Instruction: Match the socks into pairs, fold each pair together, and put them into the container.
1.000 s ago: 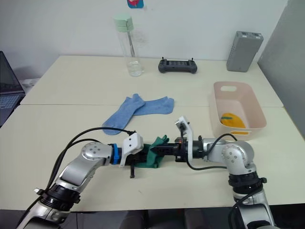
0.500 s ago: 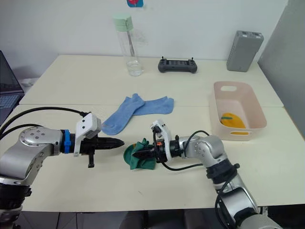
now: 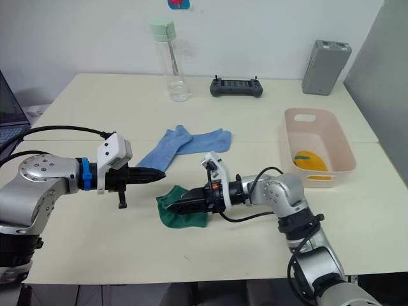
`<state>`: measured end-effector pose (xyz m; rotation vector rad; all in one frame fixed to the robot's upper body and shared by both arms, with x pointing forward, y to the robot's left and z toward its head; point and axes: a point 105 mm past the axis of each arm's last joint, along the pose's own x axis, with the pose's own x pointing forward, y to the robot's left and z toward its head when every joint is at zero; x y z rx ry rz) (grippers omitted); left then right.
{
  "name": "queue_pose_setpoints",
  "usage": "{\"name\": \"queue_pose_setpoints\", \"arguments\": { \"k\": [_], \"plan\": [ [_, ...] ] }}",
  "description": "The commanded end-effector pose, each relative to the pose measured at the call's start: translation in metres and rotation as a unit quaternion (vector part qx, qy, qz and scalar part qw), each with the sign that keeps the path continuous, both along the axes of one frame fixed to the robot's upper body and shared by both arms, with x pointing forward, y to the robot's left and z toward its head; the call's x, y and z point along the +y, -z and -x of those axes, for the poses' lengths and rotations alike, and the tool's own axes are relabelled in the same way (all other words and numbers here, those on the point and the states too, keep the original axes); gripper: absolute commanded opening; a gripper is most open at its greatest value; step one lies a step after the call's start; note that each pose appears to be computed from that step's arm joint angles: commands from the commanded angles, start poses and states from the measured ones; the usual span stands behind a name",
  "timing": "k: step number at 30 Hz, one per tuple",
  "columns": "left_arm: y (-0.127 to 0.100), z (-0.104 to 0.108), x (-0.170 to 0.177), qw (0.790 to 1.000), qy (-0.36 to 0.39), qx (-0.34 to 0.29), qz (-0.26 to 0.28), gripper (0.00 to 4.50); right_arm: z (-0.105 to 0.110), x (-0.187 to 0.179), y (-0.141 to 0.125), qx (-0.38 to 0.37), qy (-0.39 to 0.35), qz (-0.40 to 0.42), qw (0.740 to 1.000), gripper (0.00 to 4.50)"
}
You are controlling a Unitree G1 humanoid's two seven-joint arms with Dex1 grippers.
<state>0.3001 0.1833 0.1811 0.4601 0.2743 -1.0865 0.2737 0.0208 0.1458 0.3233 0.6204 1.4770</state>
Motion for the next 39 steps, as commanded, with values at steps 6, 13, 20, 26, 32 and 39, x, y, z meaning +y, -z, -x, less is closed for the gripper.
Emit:
{"name": "queue_pose_setpoints", "arguments": {
  "k": [6,13,20,26,32,39],
  "plan": [
    [0.033,0.03,-0.031,0.996,0.076,0.033,-0.028,0.0,-0.016,-0.041,0.008,-0.011,0.092,0.033,0.995,4.07],
    [0.074,0.028,-0.01,0.991,0.067,0.012,-0.114,0.0,-0.011,-0.05,0.038,0.026,0.125,0.085,0.988,4.07],
    [0.085,0.032,0.0,0.992,0.056,0.033,-0.111,0.0,-0.011,-0.033,0.051,0.081,0.128,0.084,0.985,4.07],
    [0.082,0.03,0.002,0.993,0.046,0.03,-0.102,0.0,-0.005,0.001,0.054,0.124,0.097,0.062,0.986,4.07],
    [0.079,0.029,0.002,0.994,0.037,0.026,-0.095,0.0,-0.001,0.025,0.061,0.117,0.072,0.069,0.988,4.07],
    [0.074,0.03,0.004,0.996,0.028,0.024,-0.084,0.0,-0.007,0.035,0.057,0.095,0.072,0.057,0.991,2.45]
  ]
}}
